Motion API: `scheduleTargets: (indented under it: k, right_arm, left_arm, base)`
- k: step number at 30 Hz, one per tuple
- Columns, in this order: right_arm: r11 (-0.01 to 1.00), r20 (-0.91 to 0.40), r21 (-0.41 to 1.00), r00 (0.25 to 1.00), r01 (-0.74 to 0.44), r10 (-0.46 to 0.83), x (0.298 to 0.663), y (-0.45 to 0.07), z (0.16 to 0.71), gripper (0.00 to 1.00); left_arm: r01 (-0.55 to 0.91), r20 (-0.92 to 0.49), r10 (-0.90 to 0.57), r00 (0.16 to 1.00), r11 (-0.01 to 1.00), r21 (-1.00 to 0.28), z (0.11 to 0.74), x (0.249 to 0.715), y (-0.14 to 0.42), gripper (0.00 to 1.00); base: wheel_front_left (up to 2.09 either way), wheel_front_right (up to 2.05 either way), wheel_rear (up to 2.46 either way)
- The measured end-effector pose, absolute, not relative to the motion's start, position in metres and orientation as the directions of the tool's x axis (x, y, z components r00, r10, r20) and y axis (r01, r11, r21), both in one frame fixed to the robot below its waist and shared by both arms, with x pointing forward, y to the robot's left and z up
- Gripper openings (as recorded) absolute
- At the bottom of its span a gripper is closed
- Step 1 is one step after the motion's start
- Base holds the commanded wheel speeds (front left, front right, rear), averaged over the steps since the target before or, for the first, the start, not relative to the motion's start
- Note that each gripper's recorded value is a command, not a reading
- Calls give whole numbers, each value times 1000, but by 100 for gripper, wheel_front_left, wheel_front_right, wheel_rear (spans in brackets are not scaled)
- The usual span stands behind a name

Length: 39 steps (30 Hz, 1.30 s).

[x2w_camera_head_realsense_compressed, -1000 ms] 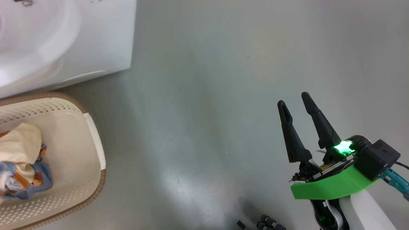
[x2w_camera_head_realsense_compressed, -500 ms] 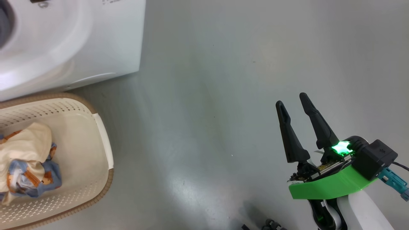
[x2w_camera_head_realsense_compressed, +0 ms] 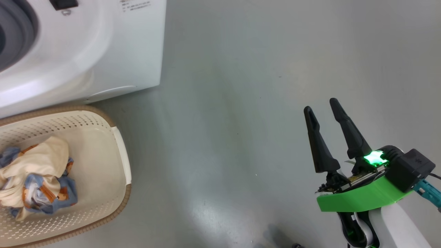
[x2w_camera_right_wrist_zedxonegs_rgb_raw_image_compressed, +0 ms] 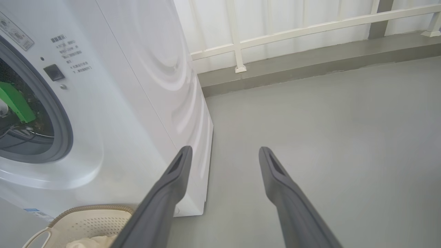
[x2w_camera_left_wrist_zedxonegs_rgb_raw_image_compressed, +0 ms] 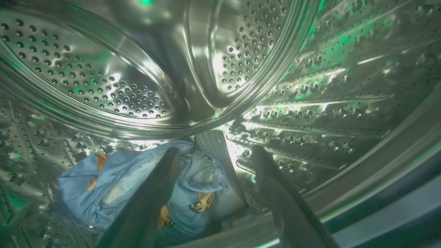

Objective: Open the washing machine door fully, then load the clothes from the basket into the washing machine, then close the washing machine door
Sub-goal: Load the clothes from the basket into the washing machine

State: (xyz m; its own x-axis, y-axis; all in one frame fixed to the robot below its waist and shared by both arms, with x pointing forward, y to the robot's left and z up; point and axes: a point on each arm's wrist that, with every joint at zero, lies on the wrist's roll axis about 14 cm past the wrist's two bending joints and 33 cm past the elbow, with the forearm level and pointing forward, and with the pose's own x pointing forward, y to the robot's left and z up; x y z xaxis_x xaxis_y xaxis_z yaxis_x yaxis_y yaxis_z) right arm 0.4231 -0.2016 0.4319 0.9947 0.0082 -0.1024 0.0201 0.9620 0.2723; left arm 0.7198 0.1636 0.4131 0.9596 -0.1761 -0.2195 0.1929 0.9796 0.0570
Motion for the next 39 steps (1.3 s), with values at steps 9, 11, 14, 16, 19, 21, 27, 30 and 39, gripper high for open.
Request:
scheduleTargets:
  k: [9,11,14,16,19,21,27,30,39]
  right_arm:
    - [964,-68,267,998,6,12,428,-203,442,100]
    - [964,-60,267,998,6,11,429,-204,444,100]
    - [964,-47,265,999,3,10,430,-205,449,100]
    - [964,-37,265,999,-4,14,430,-204,452,100]
    - [964,-20,265,1000,-15,21,430,-203,458,100]
    - [965,-7,263,1000,-22,25,431,-203,463,100]
    - [967,30,251,999,-50,44,430,-202,478,100]
    - [967,46,245,997,-65,56,430,-200,484,100]
    - [970,88,220,992,-105,87,430,-198,501,100]
  left_arm:
    - [157,-112,-158,981,987,-15,436,710,171,100]
    - [152,-102,-154,983,988,-20,437,704,172,100]
    - [147,-80,-150,985,988,-39,441,696,171,100]
    - [147,-57,-150,987,988,-55,447,691,171,100]
    - [134,-24,-136,990,988,-81,458,682,174,100]
    - [122,-4,-123,992,987,-105,464,674,177,100]
    - [108,6,-108,994,988,-114,465,643,185,100]
    - [107,14,-106,994,990,-94,469,628,189,100]
    - [65,58,-59,997,992,-110,486,587,205,100]
  base:
    - [0,0,0]
    - [0,0,0]
    - [0,0,0]
    - [0,0,0]
    - [0,0,0]
    - [0,0,0]
    - [0,0,0]
    - [0,0,0]
    - [0,0,0]
